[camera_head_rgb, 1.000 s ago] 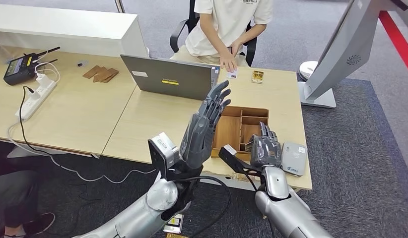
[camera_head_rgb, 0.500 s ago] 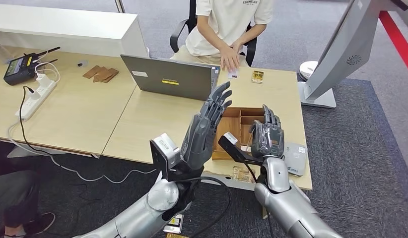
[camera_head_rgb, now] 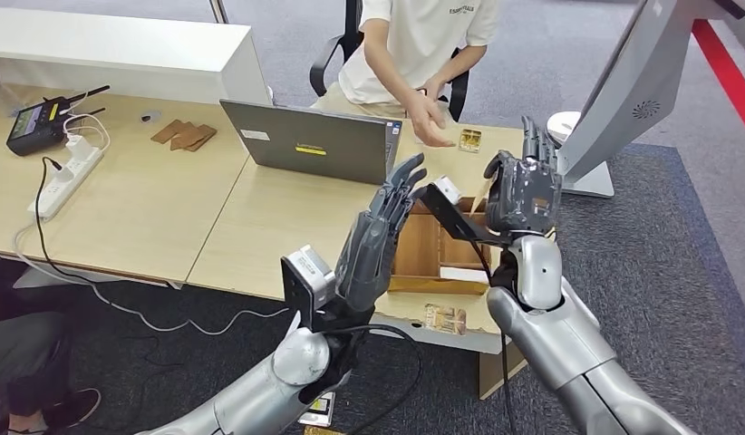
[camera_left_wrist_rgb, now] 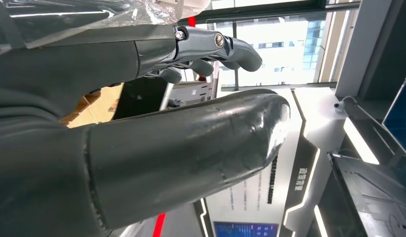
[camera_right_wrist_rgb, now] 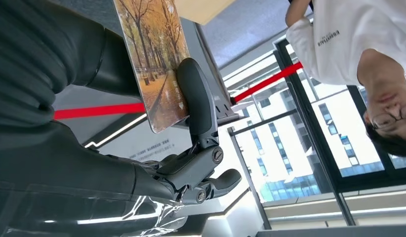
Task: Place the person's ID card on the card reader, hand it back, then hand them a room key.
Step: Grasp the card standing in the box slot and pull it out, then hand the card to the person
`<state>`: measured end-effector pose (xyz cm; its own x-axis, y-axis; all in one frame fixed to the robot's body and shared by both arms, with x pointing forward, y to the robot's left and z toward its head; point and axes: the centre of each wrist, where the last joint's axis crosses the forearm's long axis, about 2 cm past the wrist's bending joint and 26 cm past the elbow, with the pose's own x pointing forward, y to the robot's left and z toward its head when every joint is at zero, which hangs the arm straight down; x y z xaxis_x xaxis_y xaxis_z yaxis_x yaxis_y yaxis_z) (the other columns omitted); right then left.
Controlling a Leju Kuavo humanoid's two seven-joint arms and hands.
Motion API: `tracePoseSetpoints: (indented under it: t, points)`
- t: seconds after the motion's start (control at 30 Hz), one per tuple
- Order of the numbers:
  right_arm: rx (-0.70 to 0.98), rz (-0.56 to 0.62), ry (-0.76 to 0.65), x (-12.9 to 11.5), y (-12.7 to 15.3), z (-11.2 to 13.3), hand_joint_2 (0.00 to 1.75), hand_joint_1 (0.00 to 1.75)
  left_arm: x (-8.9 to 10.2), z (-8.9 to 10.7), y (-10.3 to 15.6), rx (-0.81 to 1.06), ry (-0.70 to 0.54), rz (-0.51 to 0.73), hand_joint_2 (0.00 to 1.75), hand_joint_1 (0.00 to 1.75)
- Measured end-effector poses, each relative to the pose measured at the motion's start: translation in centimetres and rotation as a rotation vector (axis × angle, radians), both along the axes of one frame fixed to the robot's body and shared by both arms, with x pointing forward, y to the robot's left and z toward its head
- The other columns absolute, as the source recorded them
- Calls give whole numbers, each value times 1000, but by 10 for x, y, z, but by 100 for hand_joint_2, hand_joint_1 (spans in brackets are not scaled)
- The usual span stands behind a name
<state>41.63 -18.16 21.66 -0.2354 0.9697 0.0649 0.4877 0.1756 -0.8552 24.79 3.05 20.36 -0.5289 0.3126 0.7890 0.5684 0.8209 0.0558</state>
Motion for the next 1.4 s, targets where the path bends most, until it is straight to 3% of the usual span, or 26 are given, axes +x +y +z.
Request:
tracePoseSetpoints:
  t: [0.2, 0.63, 0.87, 1.07, 1.13, 1.2, 1.27, 1.4]
  points:
    - [-13, -7, -35, 3, -2, 20, 175, 175, -1, 0, -4, 5, -1, -36, 0, 0]
    - [-111, -105, 76, 54, -9, 98, 175, 175, 1, 8, -28, -32, -35, -192, 0, 0]
    - [-169, -170, 125, 65, -7, 106, 175, 173, 3, 8, -36, -30, -29, -211, 0, 0]
    - [-195, -181, 162, 67, -1, 98, 175, 171, 4, 6, -37, -31, -10, -199, 0, 0]
    - [-200, -187, 178, 68, -1, 94, 175, 159, 4, 6, -37, -33, -3, -192, 0, 0]
    - [-205, -193, 191, 68, -1, 90, 175, 75, 4, 6, -37, -32, 1, -191, 0, 0]
    - [-211, -199, 199, 69, -2, 88, 175, 0, 4, 5, -37, -31, 3, -191, 0, 0]
    - [-220, -218, 212, 69, -5, 83, 175, 0, 3, 5, -38, -28, 9, -193, 0, 0]
